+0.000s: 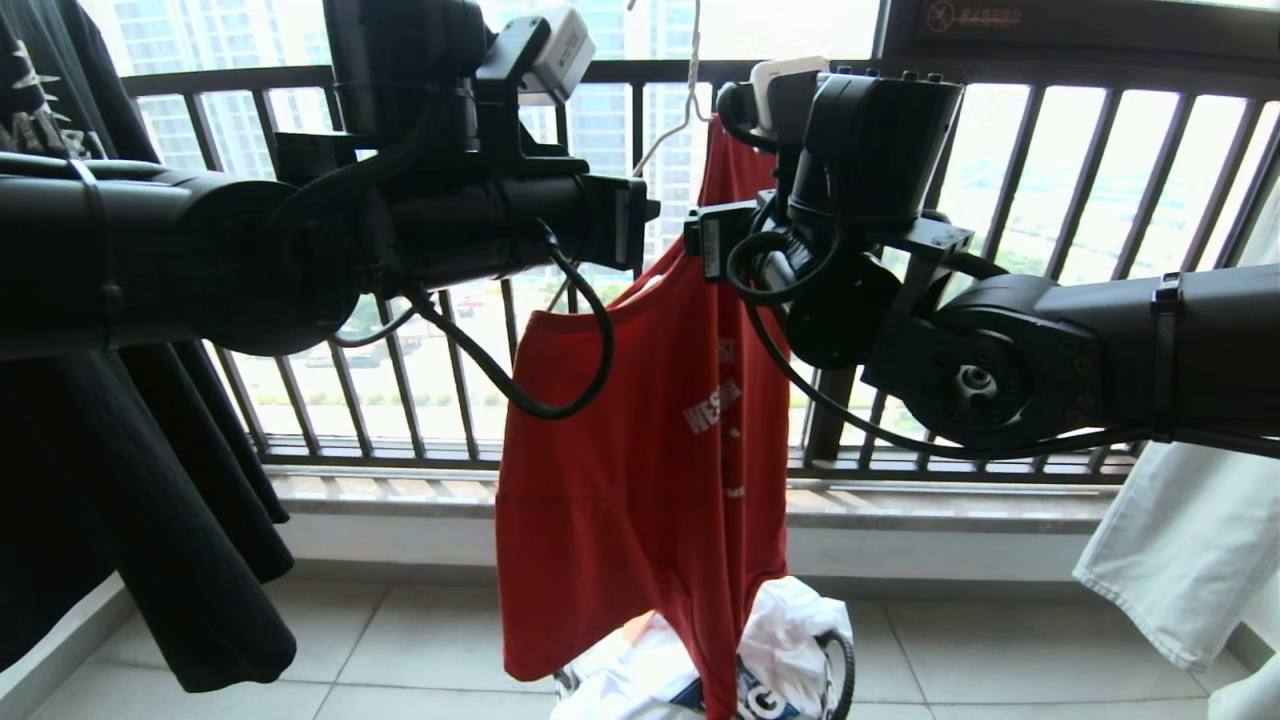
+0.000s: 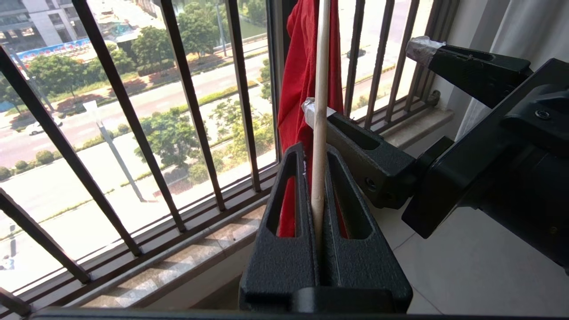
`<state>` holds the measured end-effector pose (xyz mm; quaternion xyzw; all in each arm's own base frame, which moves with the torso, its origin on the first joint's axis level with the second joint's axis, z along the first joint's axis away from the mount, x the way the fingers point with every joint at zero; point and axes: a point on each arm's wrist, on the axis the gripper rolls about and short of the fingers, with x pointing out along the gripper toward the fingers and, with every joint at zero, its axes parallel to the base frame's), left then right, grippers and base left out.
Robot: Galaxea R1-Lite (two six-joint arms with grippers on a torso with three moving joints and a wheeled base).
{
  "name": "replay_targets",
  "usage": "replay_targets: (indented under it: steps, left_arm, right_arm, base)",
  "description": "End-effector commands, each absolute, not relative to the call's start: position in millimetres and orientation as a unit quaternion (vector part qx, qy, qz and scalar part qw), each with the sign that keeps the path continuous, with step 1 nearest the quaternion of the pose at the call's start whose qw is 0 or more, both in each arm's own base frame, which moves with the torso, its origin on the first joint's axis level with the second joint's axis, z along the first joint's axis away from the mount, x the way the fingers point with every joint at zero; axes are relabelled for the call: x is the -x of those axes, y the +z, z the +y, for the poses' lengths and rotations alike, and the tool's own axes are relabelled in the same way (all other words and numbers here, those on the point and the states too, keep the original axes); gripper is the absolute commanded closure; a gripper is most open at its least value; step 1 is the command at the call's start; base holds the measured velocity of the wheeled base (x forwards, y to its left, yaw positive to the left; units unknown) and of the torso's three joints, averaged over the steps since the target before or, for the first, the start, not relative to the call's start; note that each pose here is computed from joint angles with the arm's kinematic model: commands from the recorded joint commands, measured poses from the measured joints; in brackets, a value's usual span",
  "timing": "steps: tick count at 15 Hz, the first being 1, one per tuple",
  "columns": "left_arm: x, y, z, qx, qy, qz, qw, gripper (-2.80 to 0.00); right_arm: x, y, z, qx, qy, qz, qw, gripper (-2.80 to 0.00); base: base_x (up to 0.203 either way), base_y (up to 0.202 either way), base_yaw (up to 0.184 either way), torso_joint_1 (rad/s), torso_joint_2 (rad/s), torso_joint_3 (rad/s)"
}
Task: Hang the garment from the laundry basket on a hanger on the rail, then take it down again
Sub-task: Hang the clothes on the clothes rack
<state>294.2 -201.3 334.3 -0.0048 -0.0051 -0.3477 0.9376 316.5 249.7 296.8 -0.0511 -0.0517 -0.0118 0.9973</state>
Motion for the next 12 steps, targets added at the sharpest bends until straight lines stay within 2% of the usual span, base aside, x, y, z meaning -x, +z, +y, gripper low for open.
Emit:
replay_targets:
  steps: [1,12]
  left_arm:
    - [-294.8,336.9,-200.8,0.006,-0.346,-0.010,0.938,0.00]
    - [-291.2,339.4,-196.1,0.008,-0.339,-0.012,0.941,0.00]
  right_arm:
    - [-313.1,297.3,246.4,0.052,-0.014,-0.050,0.997,-2.80]
    - [-320.4,311.9,238.5,0.042,-0.029,-0.068,0.996,-2.80]
  base:
    - [0.000,0.000,0.000,0.000,0.00,0.000]
    - [0.000,0.000,0.000,0.000,0.00,0.000]
